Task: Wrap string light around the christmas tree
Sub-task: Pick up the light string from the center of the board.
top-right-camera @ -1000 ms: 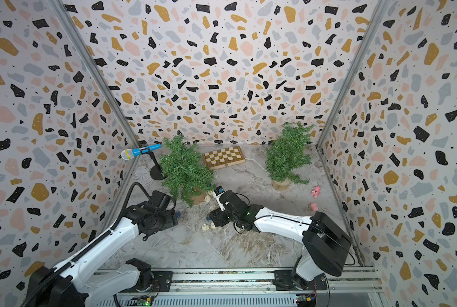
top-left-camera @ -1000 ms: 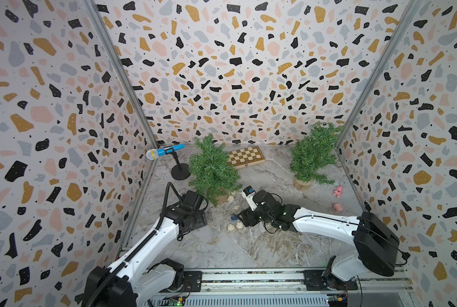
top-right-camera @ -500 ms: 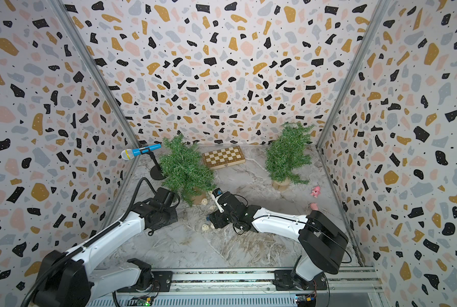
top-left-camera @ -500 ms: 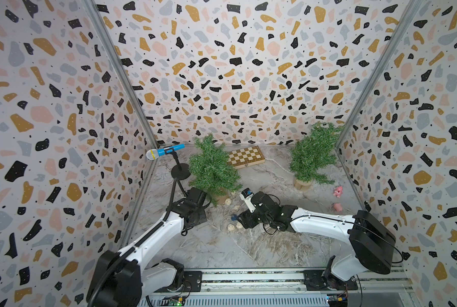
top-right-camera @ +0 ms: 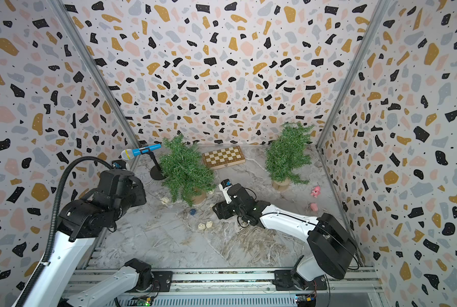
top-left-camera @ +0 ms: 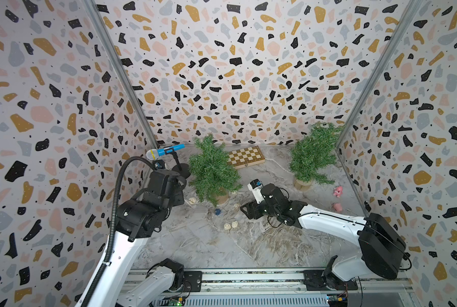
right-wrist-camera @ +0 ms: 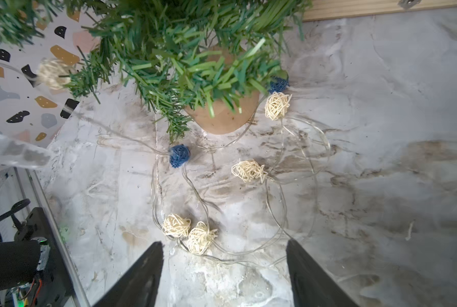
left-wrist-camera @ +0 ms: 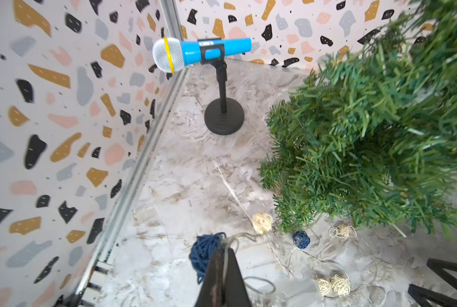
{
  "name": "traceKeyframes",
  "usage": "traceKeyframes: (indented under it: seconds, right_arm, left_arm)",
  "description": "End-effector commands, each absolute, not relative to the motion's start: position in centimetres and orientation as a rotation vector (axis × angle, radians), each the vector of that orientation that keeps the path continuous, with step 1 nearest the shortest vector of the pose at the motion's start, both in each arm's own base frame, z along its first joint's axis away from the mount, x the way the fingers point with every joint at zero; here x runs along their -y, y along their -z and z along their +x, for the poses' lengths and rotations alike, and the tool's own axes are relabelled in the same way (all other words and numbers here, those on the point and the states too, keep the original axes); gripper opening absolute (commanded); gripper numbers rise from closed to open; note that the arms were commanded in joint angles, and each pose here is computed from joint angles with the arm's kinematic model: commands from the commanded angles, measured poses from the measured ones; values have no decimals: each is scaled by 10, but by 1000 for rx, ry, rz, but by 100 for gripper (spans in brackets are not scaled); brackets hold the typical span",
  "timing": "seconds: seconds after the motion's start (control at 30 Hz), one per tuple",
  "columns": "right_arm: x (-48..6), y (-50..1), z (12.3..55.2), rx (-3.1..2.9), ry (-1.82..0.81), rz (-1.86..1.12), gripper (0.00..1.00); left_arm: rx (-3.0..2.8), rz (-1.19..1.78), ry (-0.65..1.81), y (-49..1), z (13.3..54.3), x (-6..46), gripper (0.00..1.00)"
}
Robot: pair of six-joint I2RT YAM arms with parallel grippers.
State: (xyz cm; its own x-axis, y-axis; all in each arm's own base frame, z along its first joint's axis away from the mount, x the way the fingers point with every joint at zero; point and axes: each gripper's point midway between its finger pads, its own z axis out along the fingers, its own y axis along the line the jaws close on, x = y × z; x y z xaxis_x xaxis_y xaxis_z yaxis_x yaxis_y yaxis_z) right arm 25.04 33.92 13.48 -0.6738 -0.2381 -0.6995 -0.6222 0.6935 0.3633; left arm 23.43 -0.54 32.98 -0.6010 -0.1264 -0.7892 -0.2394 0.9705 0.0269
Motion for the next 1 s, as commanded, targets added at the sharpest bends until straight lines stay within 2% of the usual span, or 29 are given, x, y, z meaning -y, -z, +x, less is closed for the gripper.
traceKeyframes:
  seconds: [0.0, 0.17, 0.37, 0.53, 0.97]
  right_arm:
    - [-351, -152, 243, -2217, -826, -700, 74]
    - [-373, -157, 230, -2128, -803, -827, 76]
    - [-407, -167, 208, -1985, -828, -1009, 80]
    - [-440, -164, 190, -1919, -805, -1102, 87]
    - [-508, -164, 185, -1778, -894, -1025, 98]
  left_arm:
    - [-2149, -209, -297, -364, 225, -15, 0]
    - [-2066, -188, -228, -402, 231, -8, 0]
    - [-1931, -196, -271, -451, 230, -19, 0]
    - [-1893, -192, -238, -467, 233, -15, 0]
    - [-1891, -152, -34, -476, 238, 12, 0]
